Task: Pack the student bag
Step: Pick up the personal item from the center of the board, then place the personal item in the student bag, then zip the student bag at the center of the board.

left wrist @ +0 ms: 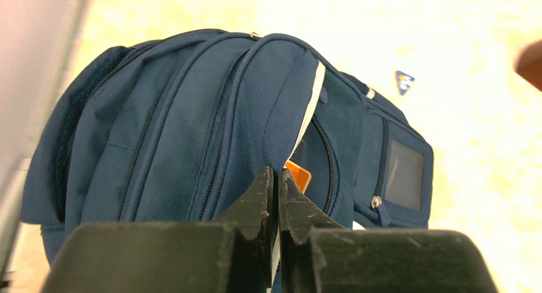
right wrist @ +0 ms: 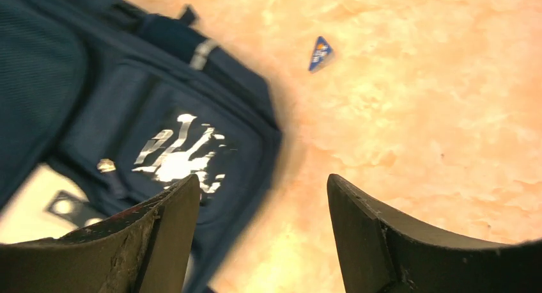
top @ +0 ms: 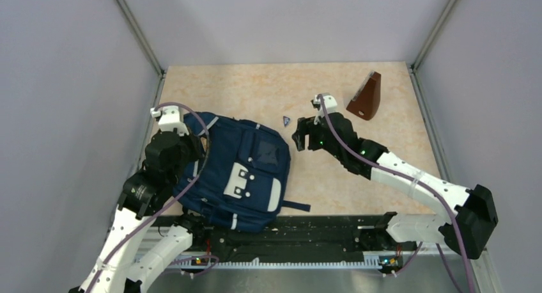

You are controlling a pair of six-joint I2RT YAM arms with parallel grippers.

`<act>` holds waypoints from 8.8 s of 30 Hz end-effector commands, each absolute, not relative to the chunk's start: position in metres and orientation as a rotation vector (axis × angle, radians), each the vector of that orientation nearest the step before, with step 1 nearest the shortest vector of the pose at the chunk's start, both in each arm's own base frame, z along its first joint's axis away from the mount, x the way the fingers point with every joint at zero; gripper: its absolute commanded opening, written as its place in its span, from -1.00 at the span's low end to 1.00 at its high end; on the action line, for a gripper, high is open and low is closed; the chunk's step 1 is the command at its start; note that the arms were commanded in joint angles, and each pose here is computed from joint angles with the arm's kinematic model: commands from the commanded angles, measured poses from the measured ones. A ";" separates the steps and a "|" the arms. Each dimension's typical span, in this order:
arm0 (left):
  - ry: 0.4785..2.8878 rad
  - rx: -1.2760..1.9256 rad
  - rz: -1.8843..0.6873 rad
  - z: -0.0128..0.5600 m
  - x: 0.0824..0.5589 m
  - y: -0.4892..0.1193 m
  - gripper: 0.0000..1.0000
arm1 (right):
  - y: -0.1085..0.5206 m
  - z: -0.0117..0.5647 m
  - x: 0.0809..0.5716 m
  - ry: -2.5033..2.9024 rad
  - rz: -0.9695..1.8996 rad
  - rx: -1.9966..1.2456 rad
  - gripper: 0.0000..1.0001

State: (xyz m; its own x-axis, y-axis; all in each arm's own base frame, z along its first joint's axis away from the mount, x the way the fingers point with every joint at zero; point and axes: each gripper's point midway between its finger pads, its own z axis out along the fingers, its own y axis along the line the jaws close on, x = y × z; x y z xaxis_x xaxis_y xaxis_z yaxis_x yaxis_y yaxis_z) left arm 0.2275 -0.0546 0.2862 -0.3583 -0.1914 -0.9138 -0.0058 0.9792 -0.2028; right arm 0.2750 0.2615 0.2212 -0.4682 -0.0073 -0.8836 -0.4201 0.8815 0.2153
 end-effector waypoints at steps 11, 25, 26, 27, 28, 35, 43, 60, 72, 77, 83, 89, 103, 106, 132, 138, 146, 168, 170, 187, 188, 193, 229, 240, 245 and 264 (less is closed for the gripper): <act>1.475 -0.357 0.089 0.386 0.233 0.017 -1.00 | 0.251 0.154 0.360 2.006 0.500 -0.116 0.43; 1.506 -0.270 0.080 0.356 0.240 0.006 -1.00 | 0.300 0.091 0.429 2.137 0.635 -0.215 0.02; 1.511 -0.263 0.072 0.355 0.241 0.004 -1.00 | 0.300 0.087 0.435 2.154 0.635 -0.213 -0.01; 1.516 -0.258 0.068 0.354 0.242 0.003 -1.00 | 0.299 0.083 0.439 2.170 0.640 -0.210 -0.03; 1.521 -0.250 0.063 0.353 0.243 0.001 -1.00 | 0.299 0.079 0.444 2.179 0.646 -0.208 -0.05; 1.524 -0.239 0.048 0.352 0.244 -0.002 -1.00 | 0.300 0.068 0.459 2.200 0.661 -0.217 -0.07; 1.516 -0.243 0.045 0.353 0.241 -0.001 -1.00 | 0.309 0.060 0.469 2.224 0.671 -0.240 -0.18; 1.521 -0.225 0.030 0.353 0.244 -0.005 -1.00 | 0.312 0.050 0.476 2.254 0.653 -0.239 -0.71; 1.559 -0.114 -0.088 0.342 0.255 -0.036 -1.00 | 0.292 0.119 0.458 2.121 0.633 -0.236 -1.00; 1.611 0.038 -0.269 0.329 0.263 -0.079 -1.00 | 0.272 0.168 0.430 2.018 0.630 -0.249 -1.00; 1.649 0.123 -0.542 0.330 0.266 -0.130 -1.00 | 0.251 0.216 0.387 1.911 0.652 -0.279 -1.00; 1.665 0.100 -0.842 0.321 0.260 -0.170 -1.00 | 0.250 0.254 0.349 1.812 0.733 -0.350 -1.00; 1.903 0.172 -0.730 0.242 0.296 -0.186 -1.00 | 0.322 0.286 0.290 1.509 0.840 -0.738 -1.00; 1.871 0.185 -0.709 0.253 0.298 -0.184 -1.00 | 0.338 0.286 0.286 1.462 0.860 -0.822 -1.00; 1.789 0.458 -0.999 0.353 0.234 -0.213 -1.00 | 0.370 0.345 0.216 0.801 0.867 -1.248 -1.00; 1.809 0.496 -1.029 0.354 0.227 -0.216 -1.00 | 0.372 0.348 0.212 0.741 0.866 -1.260 -1.00; 1.788 0.511 -1.044 0.361 0.218 -0.215 -1.00 | 0.380 0.337 0.215 0.717 0.861 -1.309 -1.00; 1.761 0.540 -1.003 0.374 0.214 -0.210 -1.00 | 0.378 0.292 0.231 0.889 0.791 -1.412 -1.00; 1.763 0.544 -1.003 0.374 0.214 -0.210 -1.00 | 0.378 0.294 0.231 0.906 0.794 -1.432 -1.00; 1.756 0.602 -0.995 0.369 0.212 -0.211 -1.00 | 0.374 0.310 0.244 1.051 0.767 -1.392 -0.57; 1.758 0.600 -0.991 0.368 0.212 -0.211 -1.00 | 0.373 0.312 0.243 1.048 0.771 -1.383 -0.53; 1.754 0.565 -0.936 0.369 0.219 -0.205 -1.00 | 0.370 0.335 0.244 1.090 0.808 -1.273 -0.25; 1.768 0.471 -0.731 0.327 0.250 -0.184 -1.00 | 0.360 0.281 0.292 1.729 0.899 -0.441 -0.17; 1.771 0.483 -0.749 0.326 0.248 -0.187 -1.00 | 0.366 0.277 0.312 1.730 0.817 -0.435 -0.18; 1.769 0.489 -0.758 0.326 0.248 -0.188 -1.00 | 0.369 0.266 0.321 1.762 0.753 -0.438 -0.26; 1.941 0.169 -0.704 0.270 0.266 -0.170 -1.00 | 0.390 0.232 0.307 1.829 0.822 -0.555 -1.00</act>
